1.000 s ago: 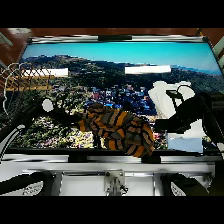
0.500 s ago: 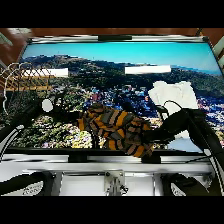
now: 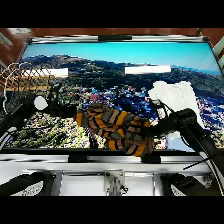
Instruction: Fold the shirts.
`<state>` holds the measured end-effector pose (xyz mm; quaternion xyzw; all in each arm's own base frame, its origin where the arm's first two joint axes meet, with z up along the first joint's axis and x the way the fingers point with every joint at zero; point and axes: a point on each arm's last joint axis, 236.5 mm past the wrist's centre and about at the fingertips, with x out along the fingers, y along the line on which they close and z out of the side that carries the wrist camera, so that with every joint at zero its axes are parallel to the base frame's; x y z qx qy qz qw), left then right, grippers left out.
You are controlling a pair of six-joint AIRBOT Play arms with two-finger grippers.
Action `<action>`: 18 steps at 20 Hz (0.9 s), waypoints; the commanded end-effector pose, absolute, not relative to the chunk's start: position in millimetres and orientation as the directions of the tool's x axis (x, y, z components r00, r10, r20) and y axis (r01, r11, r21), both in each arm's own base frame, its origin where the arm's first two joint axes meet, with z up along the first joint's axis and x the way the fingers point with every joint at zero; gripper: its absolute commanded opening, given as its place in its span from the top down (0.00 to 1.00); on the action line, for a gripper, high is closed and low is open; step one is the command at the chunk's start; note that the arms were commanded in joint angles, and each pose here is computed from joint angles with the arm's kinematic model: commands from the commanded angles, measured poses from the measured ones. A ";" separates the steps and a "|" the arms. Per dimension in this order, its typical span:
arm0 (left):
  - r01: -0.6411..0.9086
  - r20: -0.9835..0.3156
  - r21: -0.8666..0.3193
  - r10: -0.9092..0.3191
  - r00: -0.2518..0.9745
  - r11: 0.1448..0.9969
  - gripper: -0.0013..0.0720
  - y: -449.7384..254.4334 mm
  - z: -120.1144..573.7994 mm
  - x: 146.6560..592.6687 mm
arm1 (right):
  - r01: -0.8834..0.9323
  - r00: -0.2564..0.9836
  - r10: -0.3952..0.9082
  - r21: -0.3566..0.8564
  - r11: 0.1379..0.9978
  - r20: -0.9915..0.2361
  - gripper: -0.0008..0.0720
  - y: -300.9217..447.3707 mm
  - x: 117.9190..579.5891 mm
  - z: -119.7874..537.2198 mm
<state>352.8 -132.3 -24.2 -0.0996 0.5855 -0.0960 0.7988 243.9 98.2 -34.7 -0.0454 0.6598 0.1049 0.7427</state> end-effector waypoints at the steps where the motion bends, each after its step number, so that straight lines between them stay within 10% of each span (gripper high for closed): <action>1: 0.140 -0.842 -0.227 -0.266 0.469 0.964 0.93 -130.9 50.9 391.6 | -0.355 0.348 0.112 -0.020 0.935 -0.931 0.92 103.2 298.5 34.5; 6: 0.193 -0.372 -0.038 -0.193 0.908 0.981 0.93 -96.5 351.0 428.4 | -0.241 0.923 0.134 -0.270 0.932 -0.362 0.92 88.0 377.2 340.6; 9: 0.167 0.090 -0.033 -0.163 0.982 0.985 0.93 -66.6 540.9 359.0 | -0.168 0.973 0.203 -0.258 0.951 0.114 0.92 85.0 334.5 514.8; 12: 0.133 0.386 -0.036 -0.110 0.916 0.990 0.93 -37.1 626.8 282.3 | -0.205 0.908 0.257 -0.183 0.961 0.331 0.92 87.4 289.8 588.0; 18: -0.085 0.082 -0.031 0.087 0.993 0.996 0.93 21.7 531.8 280.4 | -0.353 0.900 0.369 -0.106 0.930 0.232 0.92 112.5 284.3 566.5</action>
